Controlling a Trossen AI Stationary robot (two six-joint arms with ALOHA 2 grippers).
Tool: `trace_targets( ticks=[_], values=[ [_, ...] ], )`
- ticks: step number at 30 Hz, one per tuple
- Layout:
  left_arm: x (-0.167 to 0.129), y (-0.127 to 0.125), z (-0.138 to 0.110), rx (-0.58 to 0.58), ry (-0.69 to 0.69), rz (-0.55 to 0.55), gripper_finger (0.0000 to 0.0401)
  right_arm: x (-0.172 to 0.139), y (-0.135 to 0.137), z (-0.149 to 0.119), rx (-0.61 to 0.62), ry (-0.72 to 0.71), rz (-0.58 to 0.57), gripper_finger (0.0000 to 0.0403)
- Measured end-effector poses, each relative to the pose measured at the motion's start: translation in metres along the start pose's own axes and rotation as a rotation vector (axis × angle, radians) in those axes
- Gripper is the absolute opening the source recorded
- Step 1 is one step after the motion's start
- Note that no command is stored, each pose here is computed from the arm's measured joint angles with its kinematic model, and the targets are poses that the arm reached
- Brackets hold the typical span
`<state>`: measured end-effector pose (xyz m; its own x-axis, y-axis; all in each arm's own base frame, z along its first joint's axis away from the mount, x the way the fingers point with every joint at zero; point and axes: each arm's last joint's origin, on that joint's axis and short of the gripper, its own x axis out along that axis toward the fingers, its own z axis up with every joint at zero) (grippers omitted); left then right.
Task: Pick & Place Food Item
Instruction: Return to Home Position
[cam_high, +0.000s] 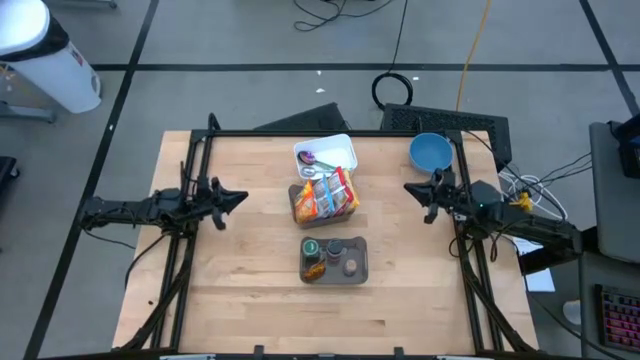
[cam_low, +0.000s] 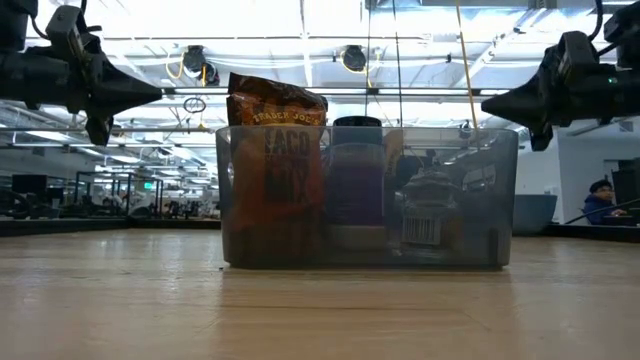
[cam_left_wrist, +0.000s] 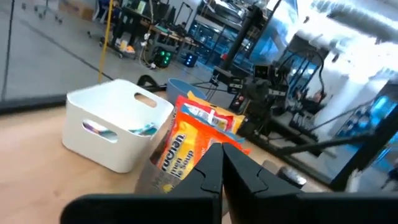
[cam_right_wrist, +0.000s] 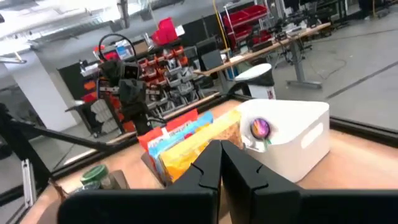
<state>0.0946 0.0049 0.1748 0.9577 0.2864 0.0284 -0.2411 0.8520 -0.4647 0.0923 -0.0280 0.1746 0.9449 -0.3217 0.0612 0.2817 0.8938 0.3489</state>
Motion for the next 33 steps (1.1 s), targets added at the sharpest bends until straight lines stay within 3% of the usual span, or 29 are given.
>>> trace_targets(
  ticks=[8, 14, 24, 33],
  values=[
    [0.000, 0.000, 0.000, 0.212, 0.001, -0.001, 0.0036, 0.000, -0.003, -0.008, -0.060, 0.085, -0.029, 0.0000],
    [0.000, 0.000, 0.000, 0.306, 0.001, 0.000, 0.0039, 0.000, -0.005, -0.013, -0.117, 0.136, -0.038, 0.0000],
    [0.000, 0.000, 0.000, 0.360, 0.001, 0.000, 0.0040, 0.003, -0.006, -0.017, -0.140, 0.189, -0.049, 0.0000],
    [0.000, 0.000, 0.000, 0.390, 0.000, -0.001, 0.0040, 0.006, -0.004, -0.010, -0.193, 0.113, -0.041, 0.0000]
  ],
)
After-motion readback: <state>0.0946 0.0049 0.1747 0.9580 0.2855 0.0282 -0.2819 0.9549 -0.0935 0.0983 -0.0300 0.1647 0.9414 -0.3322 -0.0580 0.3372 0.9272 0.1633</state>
